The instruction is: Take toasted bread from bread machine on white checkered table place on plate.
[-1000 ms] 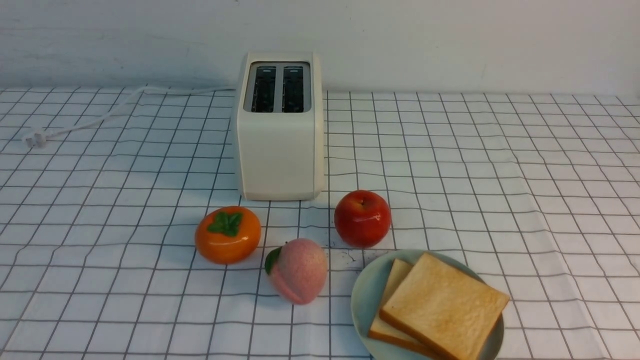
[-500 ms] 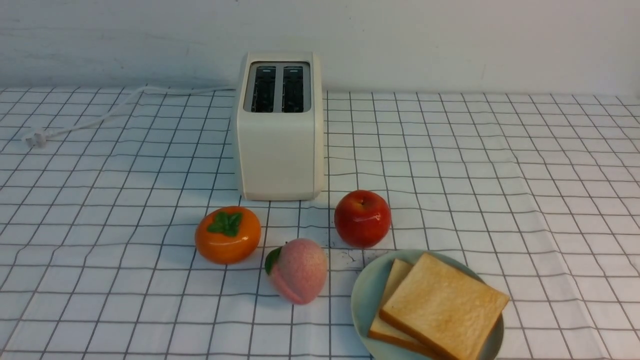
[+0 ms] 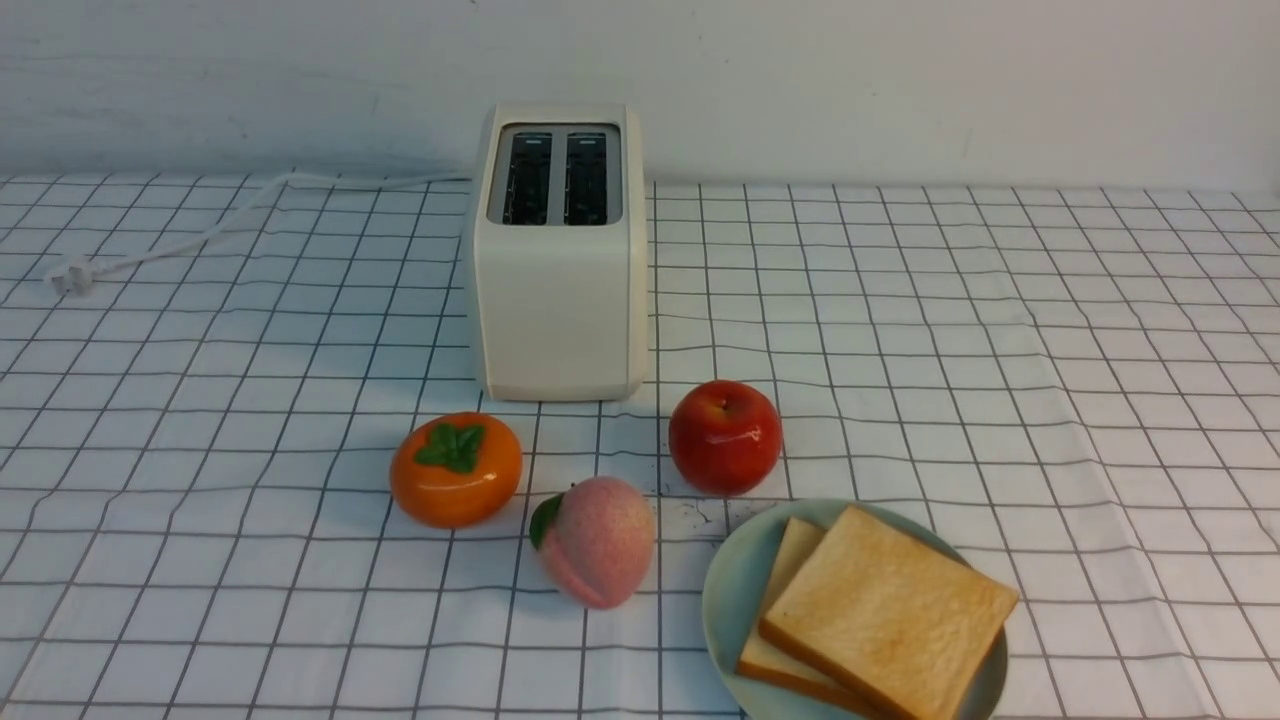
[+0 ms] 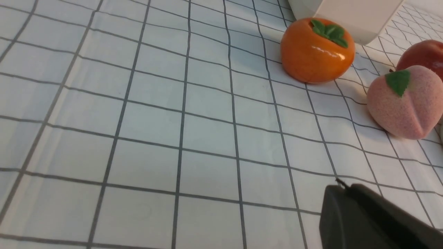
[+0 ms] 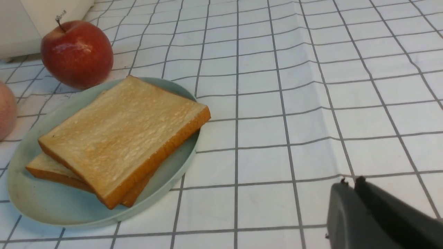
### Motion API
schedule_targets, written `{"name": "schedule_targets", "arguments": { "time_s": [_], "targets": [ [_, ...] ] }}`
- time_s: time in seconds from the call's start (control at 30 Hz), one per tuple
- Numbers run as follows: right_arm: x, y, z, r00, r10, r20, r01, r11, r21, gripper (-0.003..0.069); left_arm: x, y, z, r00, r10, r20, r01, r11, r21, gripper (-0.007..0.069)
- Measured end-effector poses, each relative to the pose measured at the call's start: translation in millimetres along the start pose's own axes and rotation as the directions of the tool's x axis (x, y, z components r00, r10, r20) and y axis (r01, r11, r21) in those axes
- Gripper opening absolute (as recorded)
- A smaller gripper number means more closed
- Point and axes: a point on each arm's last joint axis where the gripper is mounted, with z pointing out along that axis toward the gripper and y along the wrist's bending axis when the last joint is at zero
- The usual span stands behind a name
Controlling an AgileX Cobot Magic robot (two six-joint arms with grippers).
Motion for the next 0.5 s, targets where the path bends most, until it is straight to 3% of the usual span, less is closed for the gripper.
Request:
{"name": "schedule_targets", "arguments": {
  "time_s": [0.5],
  "targets": [
    [0.0, 0.0, 0.0, 1.0, 0.0, 0.0, 0.0, 1.0, 0.0, 0.0046, 0.0, 0.0, 0.0, 1.0, 0.0, 0.0, 0.0, 1.0, 0.0, 0.0003]
  ]
}}
